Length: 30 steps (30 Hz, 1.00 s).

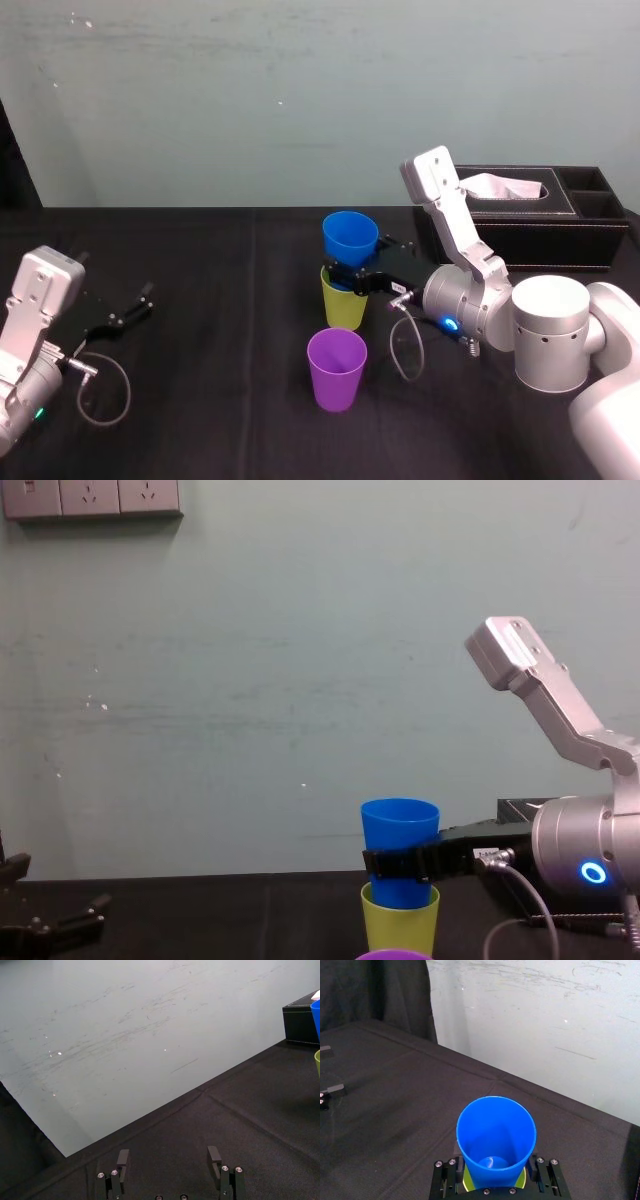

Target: Stack the three plastic cups sequentially using one hand.

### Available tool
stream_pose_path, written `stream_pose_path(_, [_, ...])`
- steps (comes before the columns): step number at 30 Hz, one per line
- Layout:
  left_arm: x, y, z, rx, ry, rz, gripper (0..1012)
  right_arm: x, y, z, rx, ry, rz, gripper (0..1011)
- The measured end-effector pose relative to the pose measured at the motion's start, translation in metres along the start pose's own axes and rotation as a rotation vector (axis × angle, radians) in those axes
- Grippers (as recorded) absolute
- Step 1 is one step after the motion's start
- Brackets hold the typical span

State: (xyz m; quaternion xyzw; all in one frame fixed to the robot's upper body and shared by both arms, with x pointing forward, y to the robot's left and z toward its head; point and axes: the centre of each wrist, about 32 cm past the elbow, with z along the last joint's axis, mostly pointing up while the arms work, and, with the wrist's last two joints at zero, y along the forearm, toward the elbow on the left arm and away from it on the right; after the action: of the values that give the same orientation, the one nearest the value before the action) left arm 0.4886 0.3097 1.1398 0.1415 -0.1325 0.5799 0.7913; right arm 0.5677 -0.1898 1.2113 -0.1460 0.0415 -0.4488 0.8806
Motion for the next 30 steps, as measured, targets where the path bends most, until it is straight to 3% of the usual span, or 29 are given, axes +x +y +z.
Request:
stream_pose_path(5, [0.0,0.0,0.0,0.0,0.0,0.0,1000,0.0,-0.0001,0.0003,0.001,-0.001,0.0,715])
stream_pose_path(17, [0.0,0.0,0.0,0.0,0.0,0.0,1000,-0.0003,-0.0004,0.0006,0.002,-0.001,0.001,998])
stream_pose_path(30, [0.0,0.0,0.0,0.0,0.0,0.0,1000,-0.0002,-0.0007,0.0006,0.001,-0.001,0.0,1003])
